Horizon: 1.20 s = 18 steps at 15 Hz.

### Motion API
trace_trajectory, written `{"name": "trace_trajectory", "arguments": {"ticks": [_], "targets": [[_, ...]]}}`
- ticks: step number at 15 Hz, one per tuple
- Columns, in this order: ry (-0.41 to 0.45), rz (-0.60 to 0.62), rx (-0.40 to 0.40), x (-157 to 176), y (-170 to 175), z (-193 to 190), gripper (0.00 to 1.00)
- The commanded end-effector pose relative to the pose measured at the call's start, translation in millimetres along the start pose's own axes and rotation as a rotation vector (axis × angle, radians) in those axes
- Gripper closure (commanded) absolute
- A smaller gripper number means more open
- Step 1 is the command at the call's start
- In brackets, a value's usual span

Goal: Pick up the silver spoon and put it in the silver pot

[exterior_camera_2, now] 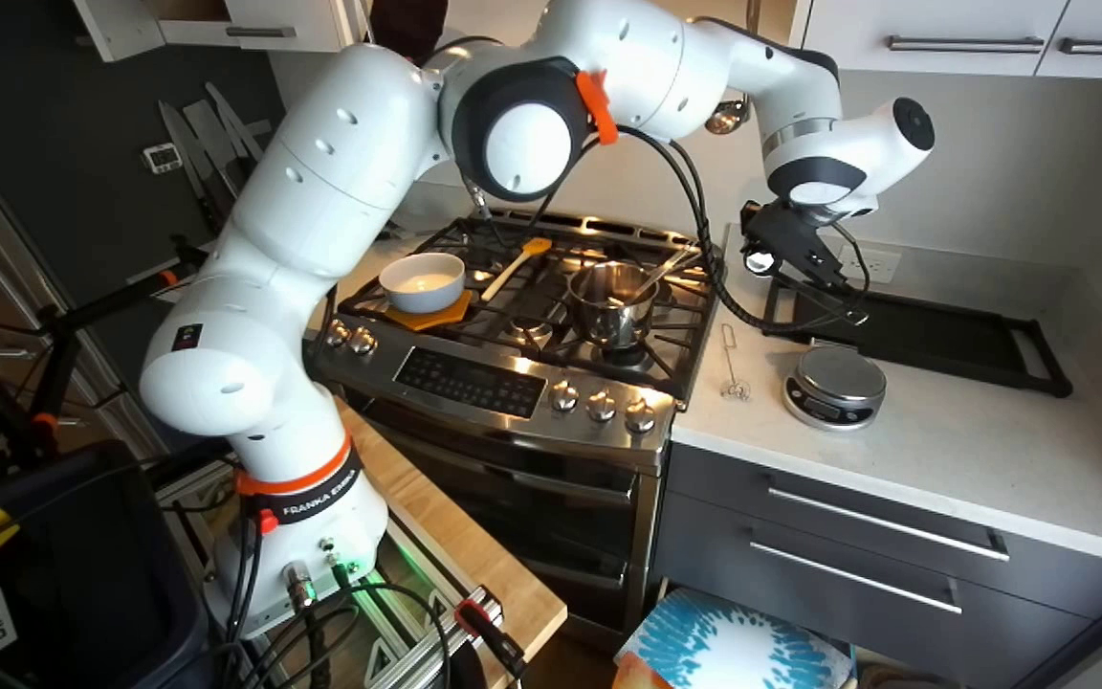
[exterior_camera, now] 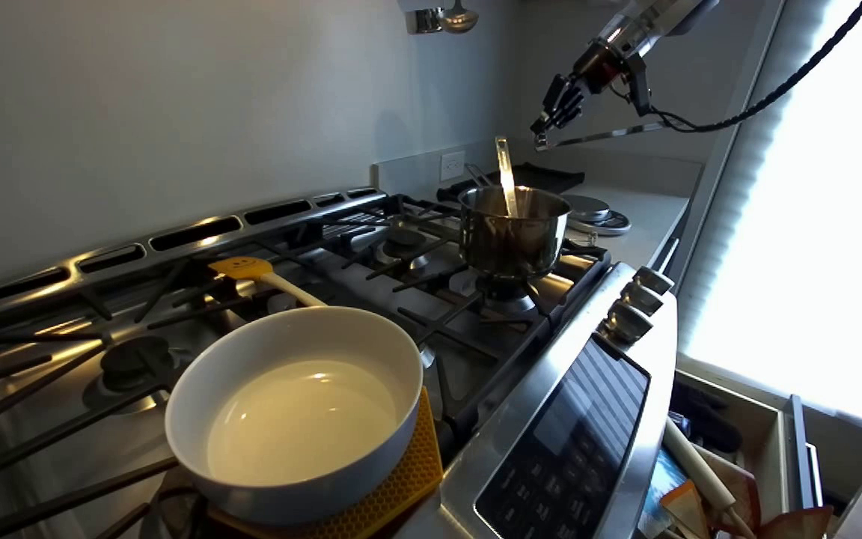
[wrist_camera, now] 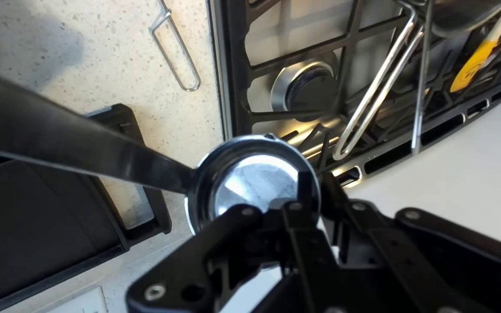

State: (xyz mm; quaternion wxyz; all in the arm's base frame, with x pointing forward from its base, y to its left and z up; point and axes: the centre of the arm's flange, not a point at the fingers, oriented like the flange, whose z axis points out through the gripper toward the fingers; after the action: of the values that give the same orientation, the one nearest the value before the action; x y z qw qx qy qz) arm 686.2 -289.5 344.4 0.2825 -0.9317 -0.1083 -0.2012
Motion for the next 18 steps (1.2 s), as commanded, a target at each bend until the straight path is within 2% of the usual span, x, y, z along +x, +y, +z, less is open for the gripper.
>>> {"name": "trace_trajectory", "arguments": {"ticks": [1, 5, 12, 14, 18], "targets": [[-0.044, -0.056, -0.076, -48.1, -67.0, -7.8, 0.98], [-0.082, -0.091, -0.108, -56.7, -108.7, -7.2, 0.98], [-0.209, -0.131, -0.132, -81.3, -202.0, 9.1, 0.98], [-0.249, -0.131, -0.142, -94.3, -221.1, 16.7, 0.98], [-0.326, -0.105, -0.164, -112.7, -235.9, 27.9, 0.98]]}}
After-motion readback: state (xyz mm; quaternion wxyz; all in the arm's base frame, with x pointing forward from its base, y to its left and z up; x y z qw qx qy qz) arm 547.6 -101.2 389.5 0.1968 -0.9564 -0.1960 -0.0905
